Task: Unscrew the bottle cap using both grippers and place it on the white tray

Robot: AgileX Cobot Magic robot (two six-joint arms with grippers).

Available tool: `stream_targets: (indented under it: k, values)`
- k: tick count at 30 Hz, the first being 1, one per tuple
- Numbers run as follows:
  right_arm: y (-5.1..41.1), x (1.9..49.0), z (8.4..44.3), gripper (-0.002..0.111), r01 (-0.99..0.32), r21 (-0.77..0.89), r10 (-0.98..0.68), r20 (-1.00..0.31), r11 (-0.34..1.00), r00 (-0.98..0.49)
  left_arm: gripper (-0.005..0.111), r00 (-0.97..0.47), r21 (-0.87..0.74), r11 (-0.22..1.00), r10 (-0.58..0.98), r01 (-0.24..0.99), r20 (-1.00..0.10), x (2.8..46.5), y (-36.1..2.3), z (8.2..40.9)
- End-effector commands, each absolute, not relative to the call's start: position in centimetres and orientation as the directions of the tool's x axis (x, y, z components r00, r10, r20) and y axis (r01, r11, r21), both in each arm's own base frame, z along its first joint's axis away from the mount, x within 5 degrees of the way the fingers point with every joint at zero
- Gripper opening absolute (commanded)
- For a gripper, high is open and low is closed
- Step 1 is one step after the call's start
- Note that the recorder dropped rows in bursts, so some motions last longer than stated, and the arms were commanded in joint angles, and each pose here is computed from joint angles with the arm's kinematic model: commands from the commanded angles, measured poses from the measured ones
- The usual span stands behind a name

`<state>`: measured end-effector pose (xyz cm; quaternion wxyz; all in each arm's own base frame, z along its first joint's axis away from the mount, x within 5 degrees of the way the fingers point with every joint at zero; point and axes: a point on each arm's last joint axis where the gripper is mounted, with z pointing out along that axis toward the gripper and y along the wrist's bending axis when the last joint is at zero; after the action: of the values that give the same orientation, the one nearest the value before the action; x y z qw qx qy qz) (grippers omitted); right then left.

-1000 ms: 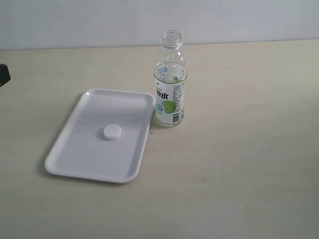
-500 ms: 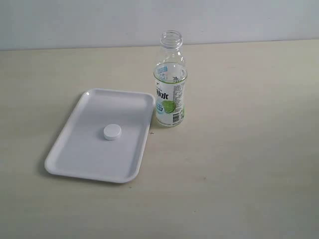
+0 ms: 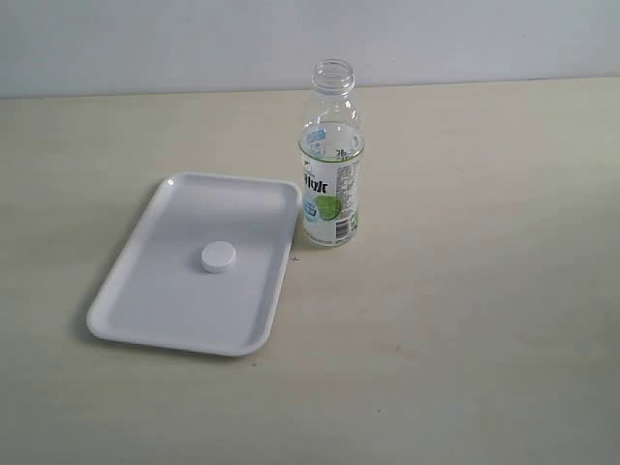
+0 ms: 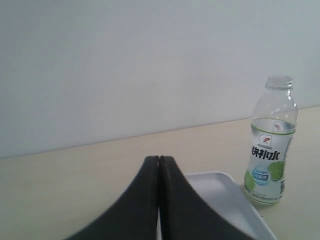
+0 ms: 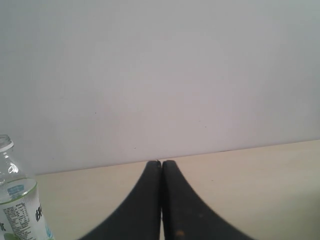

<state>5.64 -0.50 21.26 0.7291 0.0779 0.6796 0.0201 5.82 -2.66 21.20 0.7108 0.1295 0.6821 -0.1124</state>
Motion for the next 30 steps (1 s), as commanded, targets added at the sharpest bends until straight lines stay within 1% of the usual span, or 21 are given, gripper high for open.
stream_targets:
  k: [1,8,10,15,16,17,18,19,20,26,30]
  values:
    - [-0.5,5.6,21.2,0.000,0.074,0.129,0.123,-0.989,0.989,0.083,0.000,0.073,0.021,0.937,-0.005,0.349,-0.997,5.5,-2.7,21.3]
    - [-0.5,5.6,21.2,0.000,0.074,0.129,0.123,-0.989,0.989,0.083,0.000,0.094,0.038,0.946,0.008,0.322,-0.996,5.4,-2.5,21.7]
    - [-0.5,5.6,21.2,0.000,0.074,0.129,0.123,-0.989,0.989,0.083,0.000,0.077,0.044,0.952,0.021,0.304,-0.997,5.5,-2.3,21.5]
    - [-0.5,5.6,21.2,0.000,0.074,0.129,0.123,-0.989,0.989,0.083,0.000,-0.010,-0.004,0.969,-0.002,0.246,-1.000,5.7,-1.7,20.8]
    - [-0.5,5.6,21.2,0.000,0.074,0.129,0.123,-0.989,0.989,0.083,0.000,-0.031,-0.045,0.971,-0.039,0.233,-0.999,5.7,-1.6,20.7]
    - [-0.5,5.6,21.2,0.000,0.074,0.129,0.123,-0.989,0.989,0.083,0.000,-0.037,-0.017,0.976,-0.010,0.217,-0.999,5.7,-1.5,20.6]
    - [-0.5,5.6,21.2,0.000,0.074,0.129,0.123,-0.989,0.989,0.083,0.000,-0.052,-0.053,0.977,-0.043,0.205,-0.998,5.7,-1.4,20.5]
    - [-0.5,5.6,21.2,0.000,0.074,0.129,0.123,-0.989,0.989,0.083,0.000,-0.055,-0.034,0.981,-0.024,0.193,-0.998,5.8,-1.3,20.4]
    - [-0.5,5.6,21.2,0.000,0.074,0.129,0.123,-0.989,0.989,0.083,0.000,-0.061,-0.055,0.982,-0.045,0.181,-0.997,5.8,-1.2,20.2]
    - [-0.5,5.6,21.2,0.000,0.074,0.129,0.123,-0.989,0.989,0.083,0.000,-0.027,-0.099,0.982,-0.096,0.159,-0.995,5.9,-1.0,20.5]
    - [-0.5,5.6,21.2,0.000,0.074,0.129,0.123,-0.989,0.989,0.083,0.000,0.000,-0.080,0.984,-0.081,0.157,-0.997,5.9,-0.9,20.8]
